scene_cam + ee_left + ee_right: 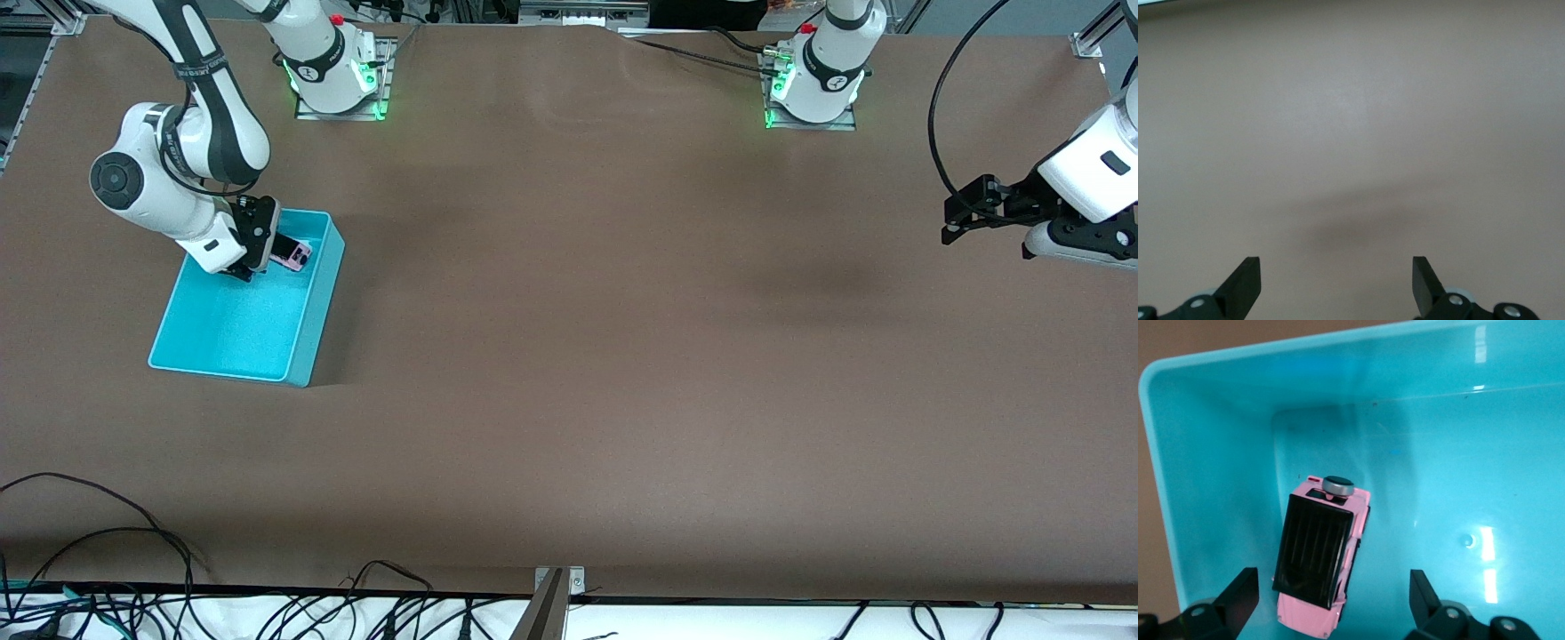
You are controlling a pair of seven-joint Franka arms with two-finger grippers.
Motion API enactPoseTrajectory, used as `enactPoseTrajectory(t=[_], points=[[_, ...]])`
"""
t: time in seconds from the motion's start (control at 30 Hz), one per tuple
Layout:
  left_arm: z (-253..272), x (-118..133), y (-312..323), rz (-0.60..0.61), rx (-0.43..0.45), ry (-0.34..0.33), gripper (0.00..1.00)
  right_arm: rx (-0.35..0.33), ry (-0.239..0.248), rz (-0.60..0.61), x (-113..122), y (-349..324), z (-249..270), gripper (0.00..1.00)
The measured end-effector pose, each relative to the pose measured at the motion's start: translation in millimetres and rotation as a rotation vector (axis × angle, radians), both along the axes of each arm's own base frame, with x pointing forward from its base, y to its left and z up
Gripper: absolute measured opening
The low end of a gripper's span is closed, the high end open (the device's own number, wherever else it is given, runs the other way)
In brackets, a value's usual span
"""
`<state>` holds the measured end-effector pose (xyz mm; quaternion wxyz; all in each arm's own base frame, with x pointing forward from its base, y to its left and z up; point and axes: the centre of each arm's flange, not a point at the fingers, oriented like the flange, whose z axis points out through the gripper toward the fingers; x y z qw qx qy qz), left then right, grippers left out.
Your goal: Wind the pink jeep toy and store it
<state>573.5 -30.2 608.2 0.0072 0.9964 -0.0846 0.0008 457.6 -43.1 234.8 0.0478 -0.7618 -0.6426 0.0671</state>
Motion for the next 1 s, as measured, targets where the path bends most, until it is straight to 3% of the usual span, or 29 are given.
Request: enactPoseTrajectory(t=[0.2, 0.43, 0.7, 1.0], points=[[-0.1, 0.1, 1.8, 0.005, 0.000, 0.000, 1.00, 0.003, -0.048, -0.001, 20.7, -0.6, 32.0, 1.00], [-1.0, 0.6, 1.4, 0.044, 0.000, 0.002, 1.00, 0.033, -0.080, -0.086, 66.5, -1.5, 116.0, 1.00], [-2.2, 1.1, 1.1, 0.083, 0.000, 0.005, 1.00, 0.013, -0.114, -0.367, 102.7, 0.6, 217.2, 1.00], [-1.3, 1.5, 6.7, 0.104, 0.000, 0.003, 1.00, -0.018, -0.124, -0.715, 114.0, 5.8, 294.3, 1.00]])
